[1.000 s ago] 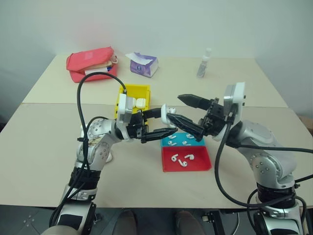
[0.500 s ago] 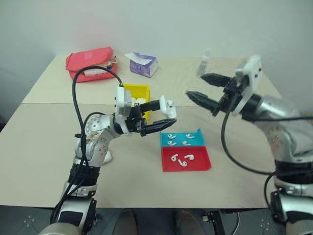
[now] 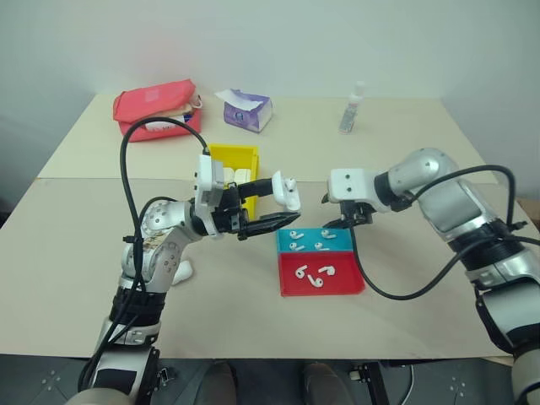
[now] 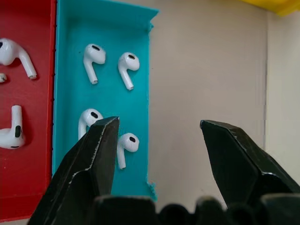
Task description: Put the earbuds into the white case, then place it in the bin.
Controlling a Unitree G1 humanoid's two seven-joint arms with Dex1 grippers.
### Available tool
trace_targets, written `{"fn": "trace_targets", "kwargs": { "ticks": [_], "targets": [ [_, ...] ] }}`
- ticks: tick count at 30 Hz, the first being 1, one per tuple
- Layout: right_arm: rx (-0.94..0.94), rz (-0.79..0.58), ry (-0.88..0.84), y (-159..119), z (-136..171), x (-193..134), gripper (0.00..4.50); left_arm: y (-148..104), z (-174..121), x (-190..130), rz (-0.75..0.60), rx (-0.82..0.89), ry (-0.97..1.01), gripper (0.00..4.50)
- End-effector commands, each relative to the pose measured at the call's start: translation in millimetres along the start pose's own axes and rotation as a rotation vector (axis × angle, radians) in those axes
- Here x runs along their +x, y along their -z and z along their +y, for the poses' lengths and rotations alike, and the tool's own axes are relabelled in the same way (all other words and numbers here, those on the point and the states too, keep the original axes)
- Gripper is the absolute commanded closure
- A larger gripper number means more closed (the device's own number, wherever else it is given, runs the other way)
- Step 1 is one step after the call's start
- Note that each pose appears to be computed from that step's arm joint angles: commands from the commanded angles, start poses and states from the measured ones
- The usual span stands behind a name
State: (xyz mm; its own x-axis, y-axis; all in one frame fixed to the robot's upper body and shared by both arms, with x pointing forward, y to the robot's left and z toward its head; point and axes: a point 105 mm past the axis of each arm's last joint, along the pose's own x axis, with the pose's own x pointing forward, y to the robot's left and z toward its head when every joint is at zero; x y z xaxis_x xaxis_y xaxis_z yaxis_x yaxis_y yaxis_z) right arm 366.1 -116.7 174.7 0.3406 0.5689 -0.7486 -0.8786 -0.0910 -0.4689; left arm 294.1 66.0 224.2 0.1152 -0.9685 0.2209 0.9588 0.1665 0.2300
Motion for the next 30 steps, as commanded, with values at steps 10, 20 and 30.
{"fn": "trace_targets", "kwargs": {
  "ticks": [10, 20, 30],
  "targets": [
    [-0.046, 0.181, -0.040, 18, -3, 23, 1.14, -13, -8, 2, -0.048, 0.044, 0.003, 1.70],
    [-0.024, 0.202, -0.067, 29, -5, 33, 1.14, -13, -10, 1, -0.053, 0.042, -0.001, 1.70],
    [-0.030, 0.204, -0.103, 35, 2, 36, 2.29, -12, -15, -1, -0.045, 0.039, 0.020, 1.70]
  ]
}}
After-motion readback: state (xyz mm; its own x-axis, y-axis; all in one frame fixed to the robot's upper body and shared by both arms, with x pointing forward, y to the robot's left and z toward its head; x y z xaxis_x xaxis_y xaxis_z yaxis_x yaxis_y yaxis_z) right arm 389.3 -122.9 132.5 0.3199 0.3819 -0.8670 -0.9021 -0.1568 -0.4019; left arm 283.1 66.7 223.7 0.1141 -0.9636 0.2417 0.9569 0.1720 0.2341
